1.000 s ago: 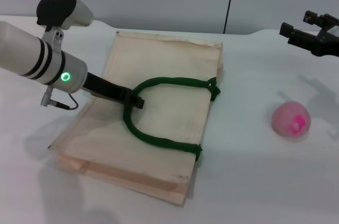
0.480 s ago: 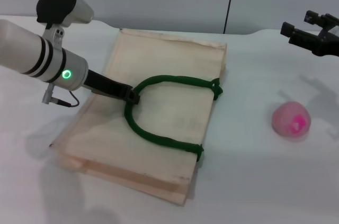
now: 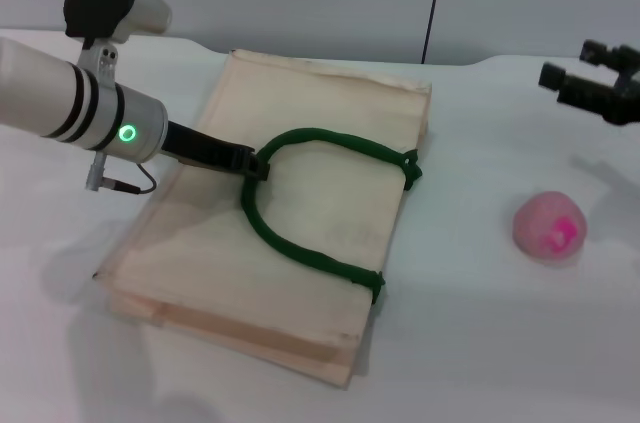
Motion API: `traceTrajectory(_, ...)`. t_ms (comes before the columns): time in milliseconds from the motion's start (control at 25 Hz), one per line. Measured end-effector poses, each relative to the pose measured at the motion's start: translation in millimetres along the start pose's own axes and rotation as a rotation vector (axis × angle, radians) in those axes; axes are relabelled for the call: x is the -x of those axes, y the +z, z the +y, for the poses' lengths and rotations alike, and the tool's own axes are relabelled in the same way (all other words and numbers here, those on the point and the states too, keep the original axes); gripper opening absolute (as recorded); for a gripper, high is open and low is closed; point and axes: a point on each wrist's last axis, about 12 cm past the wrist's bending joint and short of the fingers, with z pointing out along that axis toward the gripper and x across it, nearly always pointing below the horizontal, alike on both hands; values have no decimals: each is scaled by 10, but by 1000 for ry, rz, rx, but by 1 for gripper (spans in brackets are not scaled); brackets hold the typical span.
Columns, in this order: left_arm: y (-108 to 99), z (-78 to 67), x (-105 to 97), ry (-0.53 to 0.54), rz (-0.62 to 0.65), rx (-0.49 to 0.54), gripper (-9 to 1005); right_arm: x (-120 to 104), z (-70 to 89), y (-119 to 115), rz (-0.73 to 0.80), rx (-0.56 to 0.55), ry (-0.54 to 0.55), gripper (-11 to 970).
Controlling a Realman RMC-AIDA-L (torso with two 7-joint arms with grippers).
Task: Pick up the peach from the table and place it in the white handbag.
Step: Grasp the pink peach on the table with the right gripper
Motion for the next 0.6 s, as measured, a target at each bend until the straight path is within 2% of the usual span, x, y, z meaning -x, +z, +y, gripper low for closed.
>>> traceTrajectory(240, -24, 9, 22, -6, -53, -22, 121, -16, -10, -24, 175, 31, -25, 846)
traceTrajectory(480, -54, 9, 48, -1, -71, -39, 121, -24, -2, -21, 282, 37, -38, 845)
traceTrajectory(600, -84, -34, 80, 15, -94, -88, 122, -19, 17, -32, 336, 55, -44, 844)
